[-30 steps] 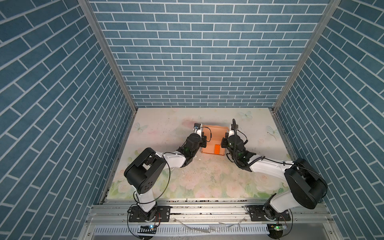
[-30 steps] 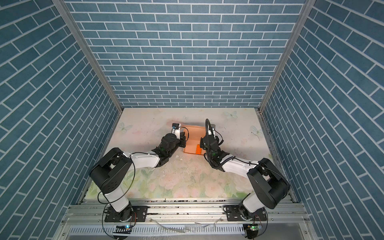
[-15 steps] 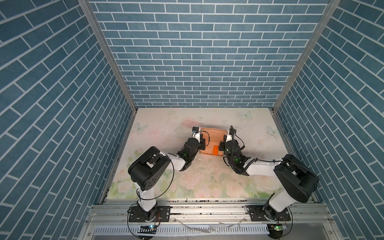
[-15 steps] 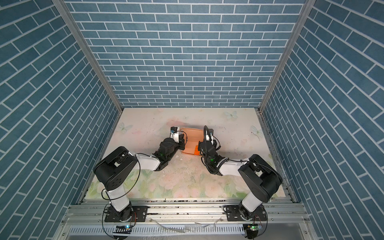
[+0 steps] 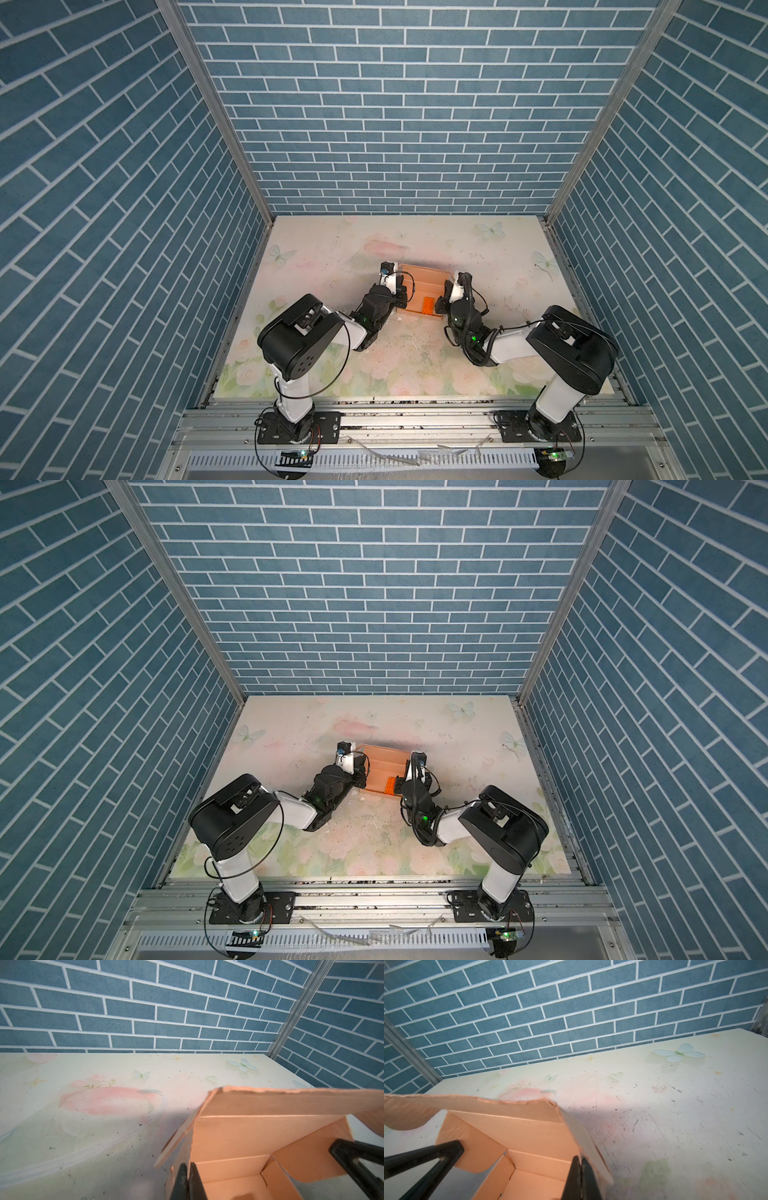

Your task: Fold the paper box

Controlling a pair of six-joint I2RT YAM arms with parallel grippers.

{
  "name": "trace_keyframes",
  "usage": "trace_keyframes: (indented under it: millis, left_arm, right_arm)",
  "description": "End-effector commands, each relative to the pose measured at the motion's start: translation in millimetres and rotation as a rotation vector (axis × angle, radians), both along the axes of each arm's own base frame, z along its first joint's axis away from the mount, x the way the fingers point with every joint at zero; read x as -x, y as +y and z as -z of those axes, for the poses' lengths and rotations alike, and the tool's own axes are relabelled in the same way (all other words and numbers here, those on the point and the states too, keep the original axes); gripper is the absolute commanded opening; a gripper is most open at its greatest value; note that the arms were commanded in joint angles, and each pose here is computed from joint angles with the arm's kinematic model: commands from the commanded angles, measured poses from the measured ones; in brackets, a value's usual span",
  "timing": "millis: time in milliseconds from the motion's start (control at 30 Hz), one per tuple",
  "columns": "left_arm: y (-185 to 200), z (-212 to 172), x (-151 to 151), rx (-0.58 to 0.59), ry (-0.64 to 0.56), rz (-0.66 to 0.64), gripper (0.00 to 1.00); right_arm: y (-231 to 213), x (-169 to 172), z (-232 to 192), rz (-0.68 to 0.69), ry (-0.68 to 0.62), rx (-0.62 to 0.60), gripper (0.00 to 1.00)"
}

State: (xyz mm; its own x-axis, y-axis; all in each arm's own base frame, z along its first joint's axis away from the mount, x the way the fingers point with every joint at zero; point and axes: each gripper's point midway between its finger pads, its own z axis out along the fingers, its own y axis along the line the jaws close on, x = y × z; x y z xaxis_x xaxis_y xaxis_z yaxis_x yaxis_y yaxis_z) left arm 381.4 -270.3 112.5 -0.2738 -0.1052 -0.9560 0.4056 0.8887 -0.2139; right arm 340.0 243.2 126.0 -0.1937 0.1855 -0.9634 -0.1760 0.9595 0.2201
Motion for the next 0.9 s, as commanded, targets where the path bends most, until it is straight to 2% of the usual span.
trace_keyframes:
  millis: [0,400,667,867]
  left_arm:
    - [-3.5,0.2,12.3,0.015,0.015,0.046,0.09]
    - [11.0,-3.9,50.0,0.003,0.110,0.111,0.24]
    - [29.6,-13.1,73.2,-0.001,0.195,0.103,0.24]
    - [58.4,-8.8,82.1,-0.014,0.270,0.024,0.22]
  right_arm:
    - [5.4,6.4,-0.8,-0.031,-0.036,-0.010,0.00]
    - [-0.2,14.9,18.8,-0.055,-0.025,0.033,0.00]
    - [0.5,18.3,28.5,-0.077,0.001,0.049,0.00]
    - [3.0,19.7,34.2,-0.104,0.019,0.051,0.00]
